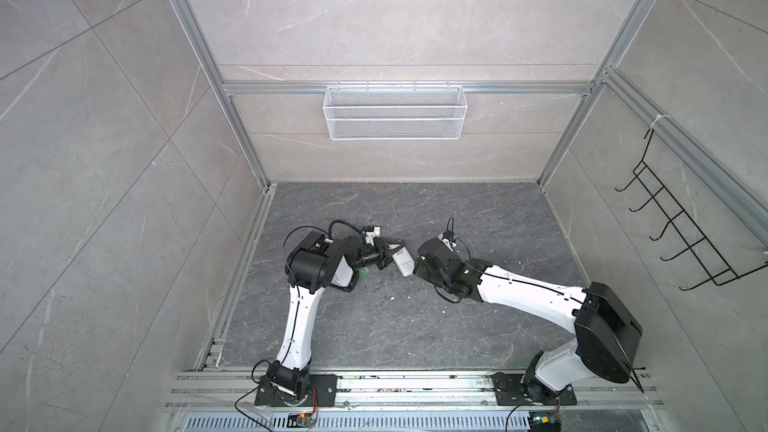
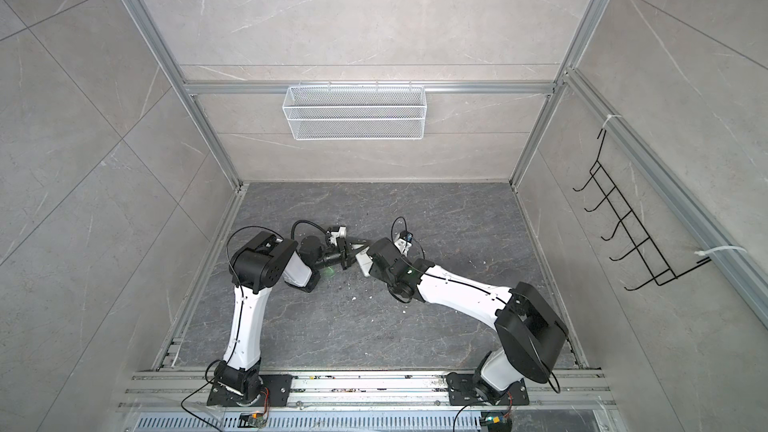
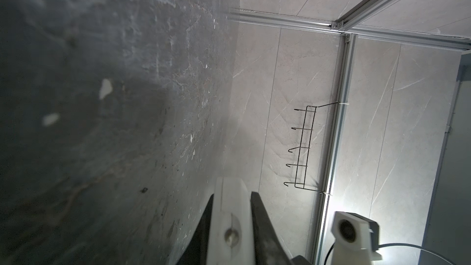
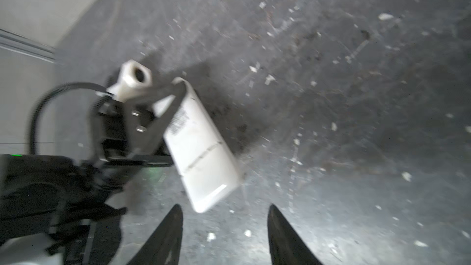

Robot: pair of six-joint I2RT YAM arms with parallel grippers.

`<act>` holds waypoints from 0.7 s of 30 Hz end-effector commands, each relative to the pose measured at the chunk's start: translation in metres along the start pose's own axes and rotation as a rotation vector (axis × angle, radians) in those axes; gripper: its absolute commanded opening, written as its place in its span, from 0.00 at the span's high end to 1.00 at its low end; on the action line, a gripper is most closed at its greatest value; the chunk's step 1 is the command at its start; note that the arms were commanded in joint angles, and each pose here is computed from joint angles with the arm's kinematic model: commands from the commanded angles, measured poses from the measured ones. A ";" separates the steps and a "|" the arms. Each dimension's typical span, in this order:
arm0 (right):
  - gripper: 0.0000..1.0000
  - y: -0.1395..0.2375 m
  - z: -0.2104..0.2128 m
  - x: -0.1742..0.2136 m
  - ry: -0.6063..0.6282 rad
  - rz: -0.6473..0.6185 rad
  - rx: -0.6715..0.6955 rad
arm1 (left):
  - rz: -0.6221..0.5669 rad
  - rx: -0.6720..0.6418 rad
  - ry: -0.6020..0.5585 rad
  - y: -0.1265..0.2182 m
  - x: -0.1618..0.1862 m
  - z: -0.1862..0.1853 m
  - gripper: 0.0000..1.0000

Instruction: Load the batteries into the remote control

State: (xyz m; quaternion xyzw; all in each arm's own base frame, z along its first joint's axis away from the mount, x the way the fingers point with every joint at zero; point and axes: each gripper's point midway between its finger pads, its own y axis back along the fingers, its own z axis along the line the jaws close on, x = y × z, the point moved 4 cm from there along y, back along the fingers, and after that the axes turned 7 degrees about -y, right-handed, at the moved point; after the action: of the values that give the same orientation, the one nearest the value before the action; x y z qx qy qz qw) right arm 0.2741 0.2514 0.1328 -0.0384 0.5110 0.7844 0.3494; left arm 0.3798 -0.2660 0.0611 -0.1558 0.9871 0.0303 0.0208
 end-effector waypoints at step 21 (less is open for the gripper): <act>0.48 -0.042 -0.019 0.029 0.122 0.113 0.141 | 0.008 -0.027 0.006 0.003 0.005 0.008 0.97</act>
State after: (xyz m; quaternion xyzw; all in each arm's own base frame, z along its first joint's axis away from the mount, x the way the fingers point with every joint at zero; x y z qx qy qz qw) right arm 0.2657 0.2514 0.0790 -0.0213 0.5848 0.7599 0.2830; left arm 0.3795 -0.2657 0.0608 -0.1548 0.9871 0.0313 0.0253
